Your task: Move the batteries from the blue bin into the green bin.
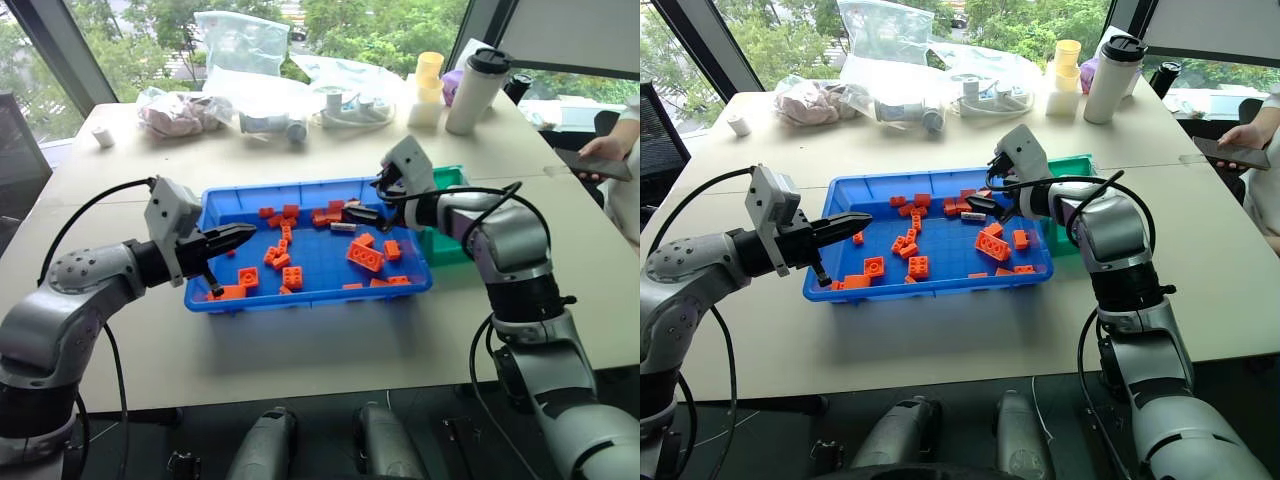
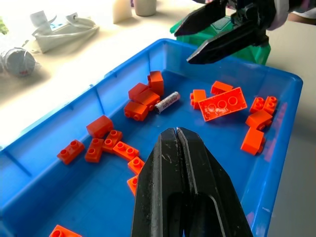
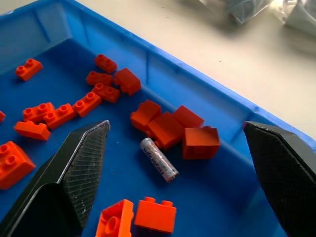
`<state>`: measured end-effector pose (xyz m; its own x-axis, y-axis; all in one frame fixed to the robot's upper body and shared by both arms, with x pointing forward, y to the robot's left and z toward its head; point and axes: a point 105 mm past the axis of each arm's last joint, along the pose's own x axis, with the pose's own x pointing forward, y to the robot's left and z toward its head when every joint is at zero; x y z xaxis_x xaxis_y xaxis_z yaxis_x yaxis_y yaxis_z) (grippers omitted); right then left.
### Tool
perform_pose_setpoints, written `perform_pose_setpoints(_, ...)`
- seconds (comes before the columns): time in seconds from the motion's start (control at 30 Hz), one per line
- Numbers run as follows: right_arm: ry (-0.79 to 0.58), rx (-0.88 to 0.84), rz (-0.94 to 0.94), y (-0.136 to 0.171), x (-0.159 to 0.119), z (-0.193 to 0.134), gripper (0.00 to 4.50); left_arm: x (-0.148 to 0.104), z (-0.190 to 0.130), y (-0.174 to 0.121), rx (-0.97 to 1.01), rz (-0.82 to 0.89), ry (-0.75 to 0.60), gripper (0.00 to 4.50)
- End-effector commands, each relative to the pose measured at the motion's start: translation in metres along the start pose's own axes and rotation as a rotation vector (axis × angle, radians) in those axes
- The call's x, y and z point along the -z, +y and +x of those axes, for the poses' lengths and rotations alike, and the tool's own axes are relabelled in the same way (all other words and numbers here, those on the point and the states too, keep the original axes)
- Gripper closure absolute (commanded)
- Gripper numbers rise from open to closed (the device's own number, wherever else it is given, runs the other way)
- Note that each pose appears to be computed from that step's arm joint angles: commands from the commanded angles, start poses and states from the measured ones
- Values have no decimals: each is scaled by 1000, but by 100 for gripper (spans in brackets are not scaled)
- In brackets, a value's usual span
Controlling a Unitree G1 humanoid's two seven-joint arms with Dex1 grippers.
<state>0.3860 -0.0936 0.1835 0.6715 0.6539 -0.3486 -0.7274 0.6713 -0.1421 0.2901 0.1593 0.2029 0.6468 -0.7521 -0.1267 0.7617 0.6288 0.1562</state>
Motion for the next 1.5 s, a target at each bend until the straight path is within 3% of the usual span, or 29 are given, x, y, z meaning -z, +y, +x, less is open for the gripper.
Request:
perform_pose_setpoints(0.03,35,-40,12,4,16,16,6,-12,-4,-3,-12,37,-36,450)
perform_pose_setpoints(0.43,97,-65,27,2,38,55,6,-10,-7,-7,-46,34,-38,450)
perform_pose_setpoints(0.5,105,-67,18,2,37,58,57,-10,-8,-7,-49,33,-39,450)
perform_pose_setpoints(0.57,108,-65,-9,1,35,59,138,-10,-8,-7,-52,33,-40,450)
perform_pose_setpoints(0.67,115,-67,-49,1,33,57,310,-11,-9,-8,-56,33,-41,450)
perform_pose_setpoints(0.77,134,-34,-139,-4,32,52,447,-11,-8,-8,-57,33,-42,450)
perform_pose_setpoints(0.83,100,3,-203,-9,18,45,446,-11,-8,-8,-56,33,-43,450)
perform_pose_setpoints(0.93,-28,76,-243,-21,-28,16,446,-11,-7,-7,-53,31,-43,450)
perform_pose_setpoints(1.07,-96,260,-221,-59,-59,-36,446,-11,-6,-7,-49,25,-48,450)
perform_pose_setpoints(1.2,-18,431,-211,-97,-44,-84,446,-12,-4,-7,-33,19,-57,450)
perform_pose_setpoints(1.43,112,434,-252,-100,-5,-98,446,-14,1,-5,-5,20,-68,450)
perform_pose_setpoints(1.5,128,403,-212,-95,7,-93,337,-15,3,-5,7,24,-70,450)
